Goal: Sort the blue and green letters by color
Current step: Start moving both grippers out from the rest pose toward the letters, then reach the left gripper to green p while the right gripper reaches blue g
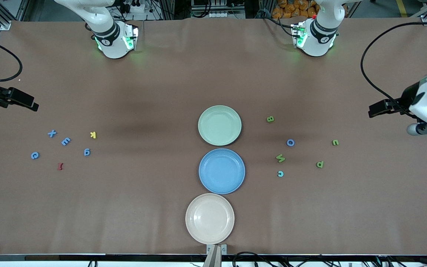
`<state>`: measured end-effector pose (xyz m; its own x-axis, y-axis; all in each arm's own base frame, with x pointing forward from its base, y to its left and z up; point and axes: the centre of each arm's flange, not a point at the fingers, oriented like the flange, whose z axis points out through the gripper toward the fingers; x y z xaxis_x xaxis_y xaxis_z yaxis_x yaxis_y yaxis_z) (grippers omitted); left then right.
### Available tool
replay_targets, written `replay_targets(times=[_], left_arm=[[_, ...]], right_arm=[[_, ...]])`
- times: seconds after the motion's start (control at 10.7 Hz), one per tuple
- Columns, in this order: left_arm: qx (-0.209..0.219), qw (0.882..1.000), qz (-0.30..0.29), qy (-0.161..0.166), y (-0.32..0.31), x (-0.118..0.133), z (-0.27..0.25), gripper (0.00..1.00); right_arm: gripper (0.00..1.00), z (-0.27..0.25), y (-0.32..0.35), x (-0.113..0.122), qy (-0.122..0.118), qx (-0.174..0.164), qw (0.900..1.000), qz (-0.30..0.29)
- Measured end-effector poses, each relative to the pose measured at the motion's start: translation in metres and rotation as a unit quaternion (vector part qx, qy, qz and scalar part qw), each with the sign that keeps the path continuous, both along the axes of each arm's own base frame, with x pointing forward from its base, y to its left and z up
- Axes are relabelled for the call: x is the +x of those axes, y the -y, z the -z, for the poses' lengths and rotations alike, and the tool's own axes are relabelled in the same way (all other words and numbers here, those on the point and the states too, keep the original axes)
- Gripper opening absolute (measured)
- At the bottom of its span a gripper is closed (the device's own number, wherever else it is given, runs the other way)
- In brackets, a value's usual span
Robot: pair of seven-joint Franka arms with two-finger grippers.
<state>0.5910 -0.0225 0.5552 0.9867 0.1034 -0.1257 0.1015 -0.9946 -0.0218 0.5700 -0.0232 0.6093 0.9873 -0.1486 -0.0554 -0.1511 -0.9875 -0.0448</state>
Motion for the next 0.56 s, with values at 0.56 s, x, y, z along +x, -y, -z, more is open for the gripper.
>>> replay_targets(times=[0.56], left_arm=[[-0.003, 1.0, -0.006, -0.007, -0.009, 0.001, 0.107, 1.0]], right_arm=[[1.0, 0.012, 0.012, 0.0, -0.013, 0.001, 1.0, 0.011]])
